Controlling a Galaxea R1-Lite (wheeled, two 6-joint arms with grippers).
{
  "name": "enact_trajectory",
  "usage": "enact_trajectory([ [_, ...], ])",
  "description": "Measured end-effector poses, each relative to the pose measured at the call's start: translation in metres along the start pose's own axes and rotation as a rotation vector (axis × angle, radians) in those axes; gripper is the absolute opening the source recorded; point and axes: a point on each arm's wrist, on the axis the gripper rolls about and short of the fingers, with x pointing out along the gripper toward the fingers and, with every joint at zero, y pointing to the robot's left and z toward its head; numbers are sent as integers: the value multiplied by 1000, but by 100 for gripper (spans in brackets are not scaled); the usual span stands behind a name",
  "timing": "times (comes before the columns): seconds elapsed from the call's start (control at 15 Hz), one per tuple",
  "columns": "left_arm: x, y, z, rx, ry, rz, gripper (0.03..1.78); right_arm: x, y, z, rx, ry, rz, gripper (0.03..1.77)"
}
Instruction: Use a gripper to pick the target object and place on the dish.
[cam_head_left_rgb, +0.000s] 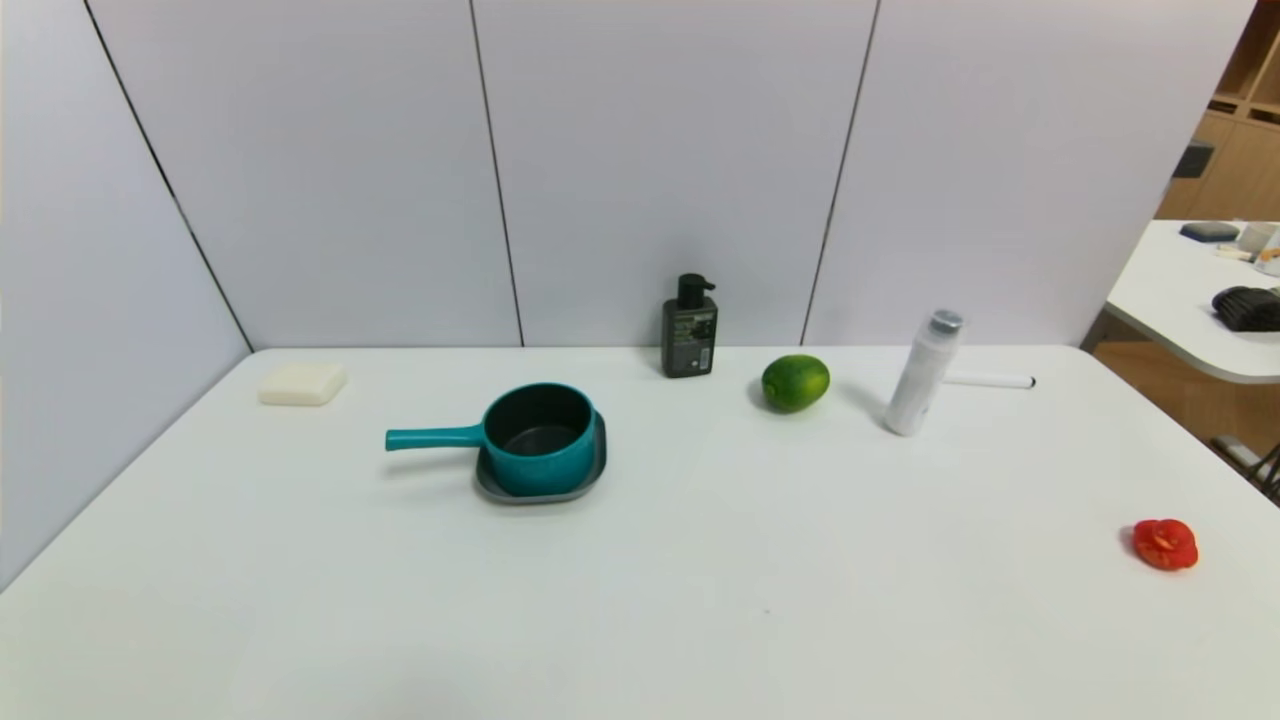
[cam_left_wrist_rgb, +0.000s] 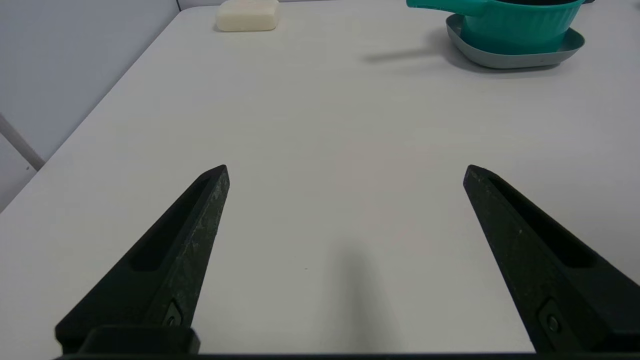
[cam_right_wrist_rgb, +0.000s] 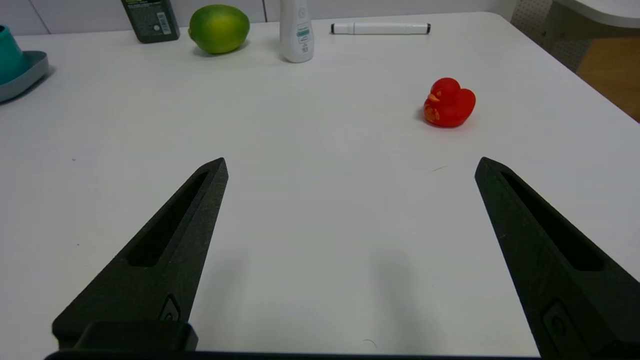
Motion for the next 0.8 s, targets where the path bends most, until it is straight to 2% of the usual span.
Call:
enact_trajectory([
  [0.8,0,0,0,0,0,0,169,0,0,0,6,0,-1,171],
])
